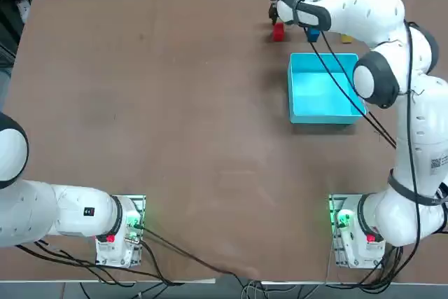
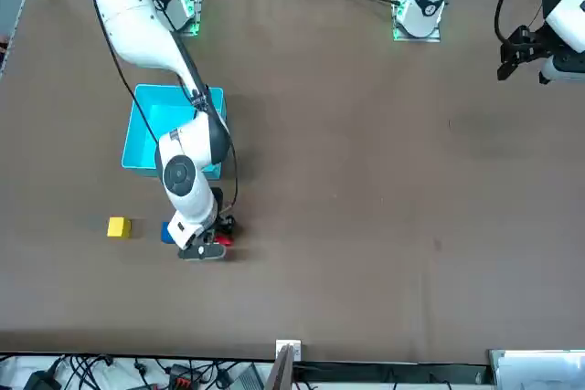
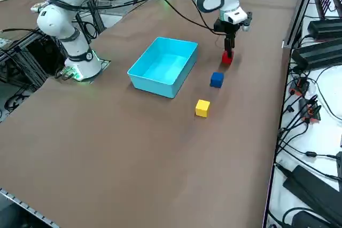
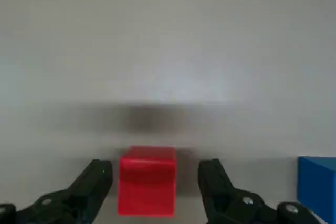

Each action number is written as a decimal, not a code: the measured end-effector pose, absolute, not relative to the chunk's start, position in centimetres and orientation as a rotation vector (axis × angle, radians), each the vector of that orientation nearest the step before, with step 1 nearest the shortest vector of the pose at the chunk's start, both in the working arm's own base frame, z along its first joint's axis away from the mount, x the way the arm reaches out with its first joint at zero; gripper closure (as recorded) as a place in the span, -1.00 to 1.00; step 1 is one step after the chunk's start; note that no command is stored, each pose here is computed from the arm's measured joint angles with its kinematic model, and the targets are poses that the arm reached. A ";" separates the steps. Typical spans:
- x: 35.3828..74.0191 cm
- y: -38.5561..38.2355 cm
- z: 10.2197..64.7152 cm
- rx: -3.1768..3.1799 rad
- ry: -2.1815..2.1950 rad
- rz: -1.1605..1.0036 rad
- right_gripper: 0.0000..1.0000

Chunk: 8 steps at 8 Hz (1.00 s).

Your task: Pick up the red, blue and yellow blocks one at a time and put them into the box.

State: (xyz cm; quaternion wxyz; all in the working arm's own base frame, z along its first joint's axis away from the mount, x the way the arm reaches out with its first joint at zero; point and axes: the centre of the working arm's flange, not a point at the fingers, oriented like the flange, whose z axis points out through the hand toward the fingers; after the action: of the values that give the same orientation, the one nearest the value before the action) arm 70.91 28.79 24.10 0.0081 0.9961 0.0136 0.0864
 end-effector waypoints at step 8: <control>70.5 29.8 21.4 3.107 -0.001 0.222 -0.98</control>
State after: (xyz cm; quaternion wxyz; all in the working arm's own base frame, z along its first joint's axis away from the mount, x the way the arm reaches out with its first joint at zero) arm 70.48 29.83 21.43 0.0135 0.9974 -0.0002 0.0714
